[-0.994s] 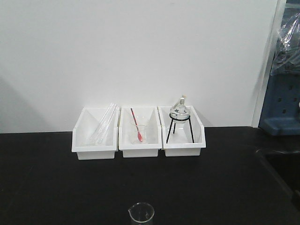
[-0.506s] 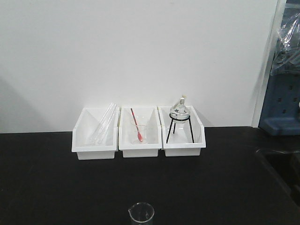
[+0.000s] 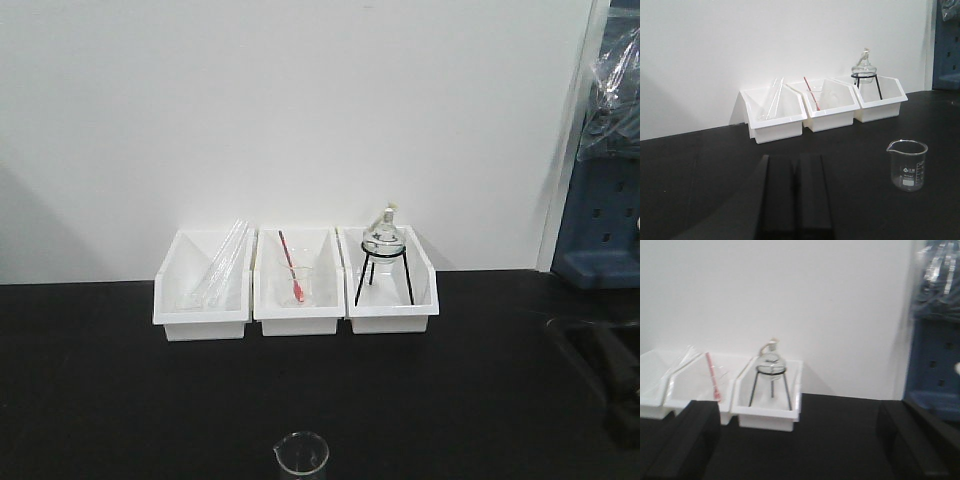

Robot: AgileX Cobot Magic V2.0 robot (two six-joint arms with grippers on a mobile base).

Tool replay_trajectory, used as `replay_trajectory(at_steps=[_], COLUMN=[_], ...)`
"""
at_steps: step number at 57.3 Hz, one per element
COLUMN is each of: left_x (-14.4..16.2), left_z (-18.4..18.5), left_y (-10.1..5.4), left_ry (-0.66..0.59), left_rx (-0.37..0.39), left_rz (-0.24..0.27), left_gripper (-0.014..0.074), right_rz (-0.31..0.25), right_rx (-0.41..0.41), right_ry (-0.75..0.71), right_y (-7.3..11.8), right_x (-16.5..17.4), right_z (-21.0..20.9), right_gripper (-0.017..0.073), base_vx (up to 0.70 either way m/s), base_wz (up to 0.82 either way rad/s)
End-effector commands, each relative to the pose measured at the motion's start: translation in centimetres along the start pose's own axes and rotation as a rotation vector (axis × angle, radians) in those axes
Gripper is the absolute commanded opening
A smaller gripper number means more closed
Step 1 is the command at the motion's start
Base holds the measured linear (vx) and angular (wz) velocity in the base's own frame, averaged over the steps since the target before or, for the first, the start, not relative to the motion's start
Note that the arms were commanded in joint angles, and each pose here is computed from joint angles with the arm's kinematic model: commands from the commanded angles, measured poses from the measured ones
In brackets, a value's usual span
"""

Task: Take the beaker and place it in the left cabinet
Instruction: 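Lower the open right gripper around the clear glass beaker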

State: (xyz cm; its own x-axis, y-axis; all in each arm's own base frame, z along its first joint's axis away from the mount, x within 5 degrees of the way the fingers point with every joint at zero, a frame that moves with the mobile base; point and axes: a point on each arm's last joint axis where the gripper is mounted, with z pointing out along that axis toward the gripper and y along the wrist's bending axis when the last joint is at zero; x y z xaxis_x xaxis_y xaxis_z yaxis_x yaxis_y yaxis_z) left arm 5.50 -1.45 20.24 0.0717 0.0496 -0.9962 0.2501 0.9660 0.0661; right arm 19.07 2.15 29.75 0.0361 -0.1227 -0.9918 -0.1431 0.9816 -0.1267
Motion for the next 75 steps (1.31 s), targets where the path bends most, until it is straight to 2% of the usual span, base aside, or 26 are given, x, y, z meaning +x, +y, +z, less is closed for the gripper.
replay_trajectory(at_steps=[1, 4, 14, 21, 27, 32, 51, 75], left_x=[-0.3, -0.3, -0.3, -0.3, -0.3, -0.3, -0.3, -0.3], left_z=[-0.1, -0.1, -0.1, -0.1, -0.1, -0.1, -0.1, -0.1], left_y=[0.0, 0.0, 0.0, 0.0, 0.0, 0.0, 0.0, 0.0], left_ry=[-0.085, -0.085, -0.085, -0.085, -0.085, -0.085, -0.085, -0.085], left_rx=[-0.004, -0.004, -0.004, -0.004, -0.004, -0.004, -0.004, -0.004], left_rz=[-0.012, -0.012, -0.012, -0.012, -0.012, -0.012, -0.012, -0.012], left_gripper=[0.0001, 0.0001, 0.0001, 0.0001, 0.0001, 0.0001, 0.0001, 0.0001], right_rz=[-0.016, 0.026, 0.08, 0.093, 0.088, 0.091, 0.163, 0.157], right_rx=[-0.14, -0.221, -0.466, -0.578, -0.637, -0.665, -0.729, -0.766], right_ry=[-0.107, -0.101, -0.021, 0.021, 0.025, 0.029, 0.01, 0.005], right_y=[2.0, 3.3, 7.5, 9.8, 11.2, 11.9, 14.2, 16.0], right_x=[-0.2, 0.9, 5.0, 7.2, 9.0, 10.4, 13.9, 15.1], right_z=[0.2, 0.2, 0.6, 1.5, 2.4, 3.4, 8.0, 12.9], right_gripper=[0.0669, 0.0667, 0.0661, 0.0657, 0.0654, 0.065, 0.0631, 0.0594], base_vx=[0.0, 0.0, 0.0, 0.0, 0.0, 0.0, 0.0, 0.0], base_wz=[0.0, 0.0, 0.0, 0.0, 0.0, 0.0, 0.0, 0.0])
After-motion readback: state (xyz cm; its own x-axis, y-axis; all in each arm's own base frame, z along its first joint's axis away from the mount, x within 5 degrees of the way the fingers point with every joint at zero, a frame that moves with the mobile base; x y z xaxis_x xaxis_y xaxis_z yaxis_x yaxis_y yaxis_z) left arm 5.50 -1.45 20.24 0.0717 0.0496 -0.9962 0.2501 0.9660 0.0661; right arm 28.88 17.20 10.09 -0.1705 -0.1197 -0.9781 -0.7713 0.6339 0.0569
